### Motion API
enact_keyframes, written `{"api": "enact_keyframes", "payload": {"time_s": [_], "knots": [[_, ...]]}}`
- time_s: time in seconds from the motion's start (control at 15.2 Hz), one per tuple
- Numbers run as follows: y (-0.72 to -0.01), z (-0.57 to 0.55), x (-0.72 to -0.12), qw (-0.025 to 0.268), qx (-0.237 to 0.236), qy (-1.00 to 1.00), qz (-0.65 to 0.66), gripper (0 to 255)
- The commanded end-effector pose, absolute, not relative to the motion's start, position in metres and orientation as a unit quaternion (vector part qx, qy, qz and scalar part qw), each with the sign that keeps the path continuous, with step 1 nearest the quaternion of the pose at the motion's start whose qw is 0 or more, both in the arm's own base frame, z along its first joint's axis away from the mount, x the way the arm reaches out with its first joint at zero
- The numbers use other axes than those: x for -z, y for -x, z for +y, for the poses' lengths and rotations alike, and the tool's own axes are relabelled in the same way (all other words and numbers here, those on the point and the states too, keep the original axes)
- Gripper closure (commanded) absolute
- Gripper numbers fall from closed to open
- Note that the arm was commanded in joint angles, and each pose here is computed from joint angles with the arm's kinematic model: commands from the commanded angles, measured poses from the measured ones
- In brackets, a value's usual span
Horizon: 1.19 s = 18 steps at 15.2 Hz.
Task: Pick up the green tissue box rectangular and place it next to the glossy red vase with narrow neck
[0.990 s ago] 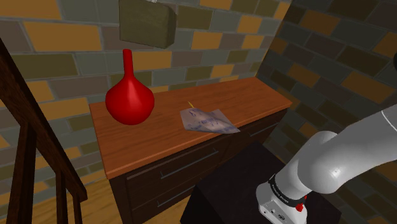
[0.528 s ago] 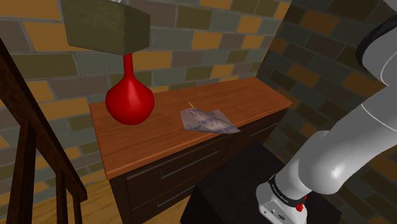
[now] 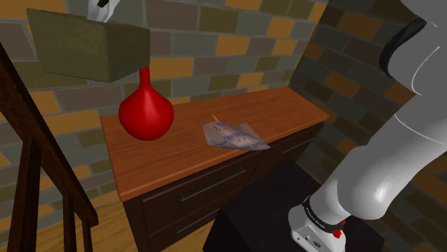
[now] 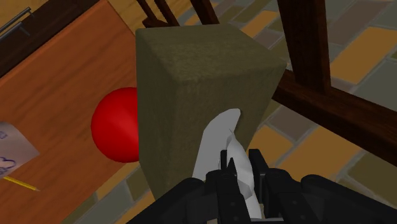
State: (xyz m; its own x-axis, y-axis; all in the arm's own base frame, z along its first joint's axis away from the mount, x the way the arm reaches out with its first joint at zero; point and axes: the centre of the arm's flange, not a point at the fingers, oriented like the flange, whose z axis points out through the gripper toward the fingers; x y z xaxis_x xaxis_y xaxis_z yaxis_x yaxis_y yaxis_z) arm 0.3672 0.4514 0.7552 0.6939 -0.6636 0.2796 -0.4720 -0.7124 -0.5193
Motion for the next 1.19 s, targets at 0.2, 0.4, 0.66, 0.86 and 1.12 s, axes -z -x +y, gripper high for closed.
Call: {"api": "enact_keyframes", "payload": {"time_s": [0.2,0.4,0.66,0.86,1.12], "knots": [[-0.367,0.452,-0.729,0.209,0.23,0.896,0.317,255],[-0.367,0.452,-0.713,0.209,0.23,0.896,0.317,255],[-0.367,0.452,-0.692,0.209,0.23,0.896,0.317,255],[-0.367,0.452,-0.676,0.209,0.23,0.896,0.317,255],[-0.367,0.452,-0.655,0.209,0.23,0.896,0.317,255]]}}
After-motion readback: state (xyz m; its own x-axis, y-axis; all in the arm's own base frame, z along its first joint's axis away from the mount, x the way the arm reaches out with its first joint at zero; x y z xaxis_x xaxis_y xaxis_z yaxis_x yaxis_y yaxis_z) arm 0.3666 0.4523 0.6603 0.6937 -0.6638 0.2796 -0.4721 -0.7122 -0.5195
